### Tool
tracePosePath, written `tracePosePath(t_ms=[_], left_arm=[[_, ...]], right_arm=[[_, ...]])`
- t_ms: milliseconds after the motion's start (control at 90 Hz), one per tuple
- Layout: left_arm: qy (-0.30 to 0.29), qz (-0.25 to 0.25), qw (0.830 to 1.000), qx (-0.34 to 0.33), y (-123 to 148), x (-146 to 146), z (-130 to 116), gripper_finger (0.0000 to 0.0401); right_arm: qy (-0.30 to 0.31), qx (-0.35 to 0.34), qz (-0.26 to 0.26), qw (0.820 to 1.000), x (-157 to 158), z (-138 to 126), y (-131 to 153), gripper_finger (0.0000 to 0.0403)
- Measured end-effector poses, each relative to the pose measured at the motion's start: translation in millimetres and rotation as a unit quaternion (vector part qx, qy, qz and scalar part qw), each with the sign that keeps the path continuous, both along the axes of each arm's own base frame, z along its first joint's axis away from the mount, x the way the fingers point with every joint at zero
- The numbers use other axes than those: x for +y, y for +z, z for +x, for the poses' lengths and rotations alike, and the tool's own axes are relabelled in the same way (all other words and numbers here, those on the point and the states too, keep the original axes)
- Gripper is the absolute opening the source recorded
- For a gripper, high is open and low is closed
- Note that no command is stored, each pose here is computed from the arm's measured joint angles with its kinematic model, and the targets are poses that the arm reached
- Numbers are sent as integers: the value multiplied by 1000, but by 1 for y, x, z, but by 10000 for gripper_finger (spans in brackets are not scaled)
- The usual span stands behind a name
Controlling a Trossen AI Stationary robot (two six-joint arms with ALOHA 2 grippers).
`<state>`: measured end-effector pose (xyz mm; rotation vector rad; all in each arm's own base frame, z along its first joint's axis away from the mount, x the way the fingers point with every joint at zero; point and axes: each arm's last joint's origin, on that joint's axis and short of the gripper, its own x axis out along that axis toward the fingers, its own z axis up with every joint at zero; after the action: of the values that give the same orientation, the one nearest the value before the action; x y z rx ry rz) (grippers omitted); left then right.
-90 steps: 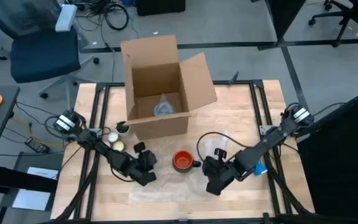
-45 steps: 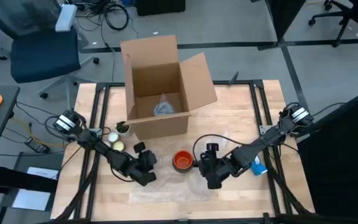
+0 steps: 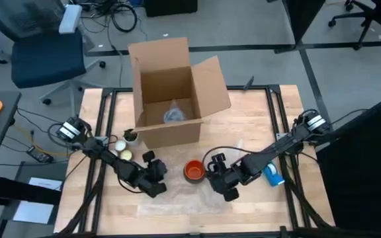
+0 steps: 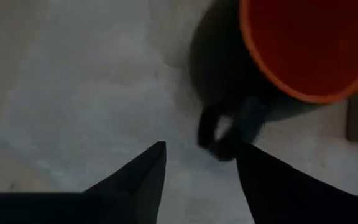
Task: Wrap mug
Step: Wrap the black mug with bubble wrap
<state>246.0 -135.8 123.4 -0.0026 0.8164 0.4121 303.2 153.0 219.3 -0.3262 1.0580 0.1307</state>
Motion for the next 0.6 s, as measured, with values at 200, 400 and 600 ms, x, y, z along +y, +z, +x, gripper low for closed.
tracePosePath(t_ms=[200,400,600], left_arm=[[-4,-1,1000,-4,1,-1,1,65],[-4,0,1000,-3,1,-1,1,65],[-4,0,1000,-3,1,-1,1,65]], right_arm=[[-48,14,21,999,-7,-2,-8,61],[-61,7,31,998,-3,0,4,6],[-58,-27,17,998,0,8,33,0]])
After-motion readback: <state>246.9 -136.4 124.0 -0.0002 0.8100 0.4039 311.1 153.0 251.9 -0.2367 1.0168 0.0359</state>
